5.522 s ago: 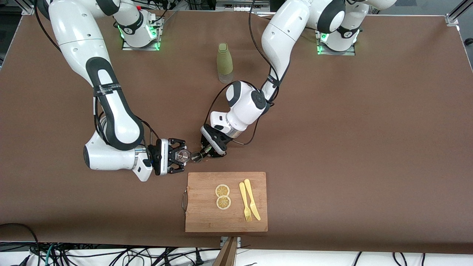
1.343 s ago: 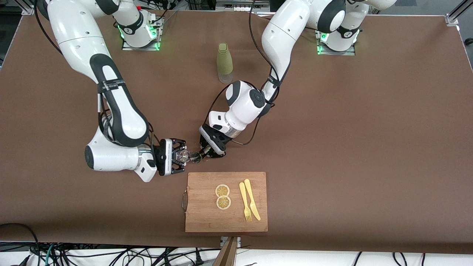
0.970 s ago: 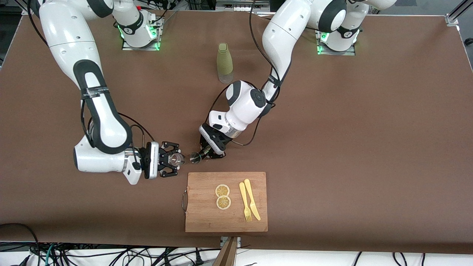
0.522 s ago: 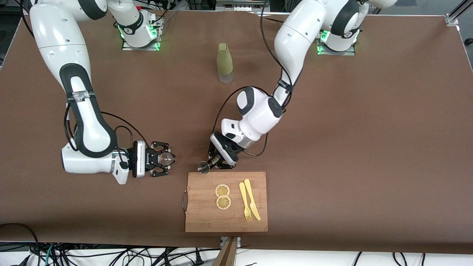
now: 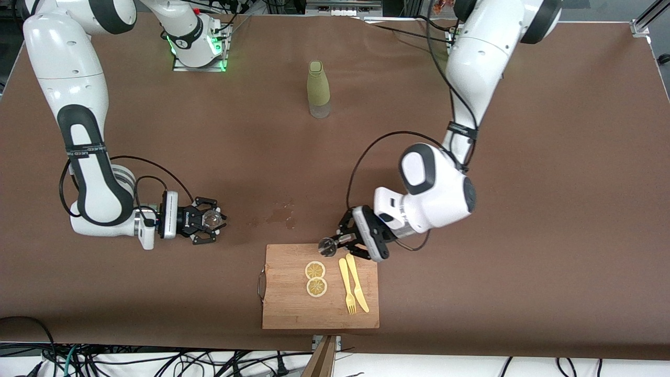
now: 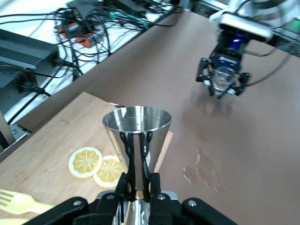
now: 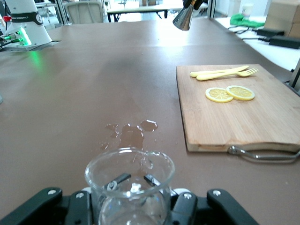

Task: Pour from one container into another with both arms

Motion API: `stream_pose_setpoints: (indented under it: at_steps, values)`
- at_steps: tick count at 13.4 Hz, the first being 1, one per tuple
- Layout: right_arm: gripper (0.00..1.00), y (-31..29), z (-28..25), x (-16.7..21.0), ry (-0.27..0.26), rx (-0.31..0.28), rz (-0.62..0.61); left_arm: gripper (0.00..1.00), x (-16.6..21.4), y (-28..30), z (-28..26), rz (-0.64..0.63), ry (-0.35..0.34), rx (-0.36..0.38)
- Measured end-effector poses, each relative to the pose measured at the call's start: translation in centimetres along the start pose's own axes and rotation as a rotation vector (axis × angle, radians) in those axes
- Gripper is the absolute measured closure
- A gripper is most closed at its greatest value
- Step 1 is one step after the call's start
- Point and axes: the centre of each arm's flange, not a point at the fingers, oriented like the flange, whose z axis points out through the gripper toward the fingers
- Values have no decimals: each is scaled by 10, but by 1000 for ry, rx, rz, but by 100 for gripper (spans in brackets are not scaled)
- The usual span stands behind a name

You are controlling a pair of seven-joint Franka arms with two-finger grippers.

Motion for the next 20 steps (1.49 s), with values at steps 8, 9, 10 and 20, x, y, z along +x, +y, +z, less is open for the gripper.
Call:
stream_pose_setpoints:
  at_steps: [8, 9, 10, 20]
  values:
    - [78, -45, -42, -67, 54, -41, -34, 78, -69, -56, -131, 307, 168, -406]
    - [78, -49, -45, -72, 69, -52, -36, 78, -84, -60, -146, 343, 197, -456]
    - [78, -52, -46, -76, 80, -62, -39, 78, -104, -64, -162, 371, 226, -502]
    - [75, -65, -38, -109, 125, -111, -18, 78, -348, -100, -283, 537, 183, -680]
